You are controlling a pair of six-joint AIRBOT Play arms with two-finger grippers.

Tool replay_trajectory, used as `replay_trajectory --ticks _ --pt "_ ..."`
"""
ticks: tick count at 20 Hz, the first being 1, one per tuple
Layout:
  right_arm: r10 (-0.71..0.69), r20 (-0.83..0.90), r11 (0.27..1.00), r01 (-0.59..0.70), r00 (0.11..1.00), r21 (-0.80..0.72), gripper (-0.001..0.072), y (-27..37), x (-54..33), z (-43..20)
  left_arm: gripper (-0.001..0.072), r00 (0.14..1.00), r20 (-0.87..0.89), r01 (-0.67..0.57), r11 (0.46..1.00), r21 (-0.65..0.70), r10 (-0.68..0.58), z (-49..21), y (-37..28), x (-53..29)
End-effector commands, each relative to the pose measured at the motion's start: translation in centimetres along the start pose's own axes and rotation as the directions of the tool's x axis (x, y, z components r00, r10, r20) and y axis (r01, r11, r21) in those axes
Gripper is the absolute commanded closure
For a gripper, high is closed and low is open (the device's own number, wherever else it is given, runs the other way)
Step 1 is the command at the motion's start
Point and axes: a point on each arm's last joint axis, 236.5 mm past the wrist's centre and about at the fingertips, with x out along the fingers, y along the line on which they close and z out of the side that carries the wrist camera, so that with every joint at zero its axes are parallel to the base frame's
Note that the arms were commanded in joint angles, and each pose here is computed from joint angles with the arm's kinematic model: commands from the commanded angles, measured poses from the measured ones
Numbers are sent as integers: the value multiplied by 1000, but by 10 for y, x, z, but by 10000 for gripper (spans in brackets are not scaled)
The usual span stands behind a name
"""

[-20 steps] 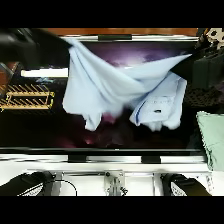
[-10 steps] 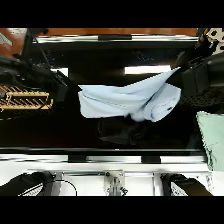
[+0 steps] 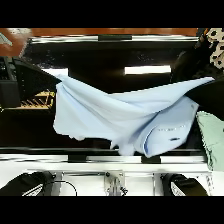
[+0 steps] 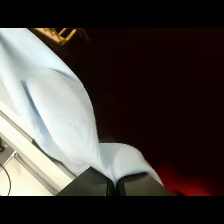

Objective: Fold the shirts.

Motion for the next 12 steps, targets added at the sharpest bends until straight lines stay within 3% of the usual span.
replay_trajectory --ticks 1,5,7,12 --pt "23 -114 999 -19 993 33 645 -14 22 -12 677 989 -132 -76 994 -78 65 -34 35 33" --pt "104 -306 990 -69 946 121 645 -58 101 -35 677 911 -402 -183 964 -194 92 -132 99 119" --pt "116 -347 987 -70 931 143 645 -94 158 -48 676 898 -431 -213 947 -242 92 -160 121 158" --pt "132 -244 905 -17 961 425 644 -175 306 -47 676 902 -410 -268 917 -295 131 -176 171 228"
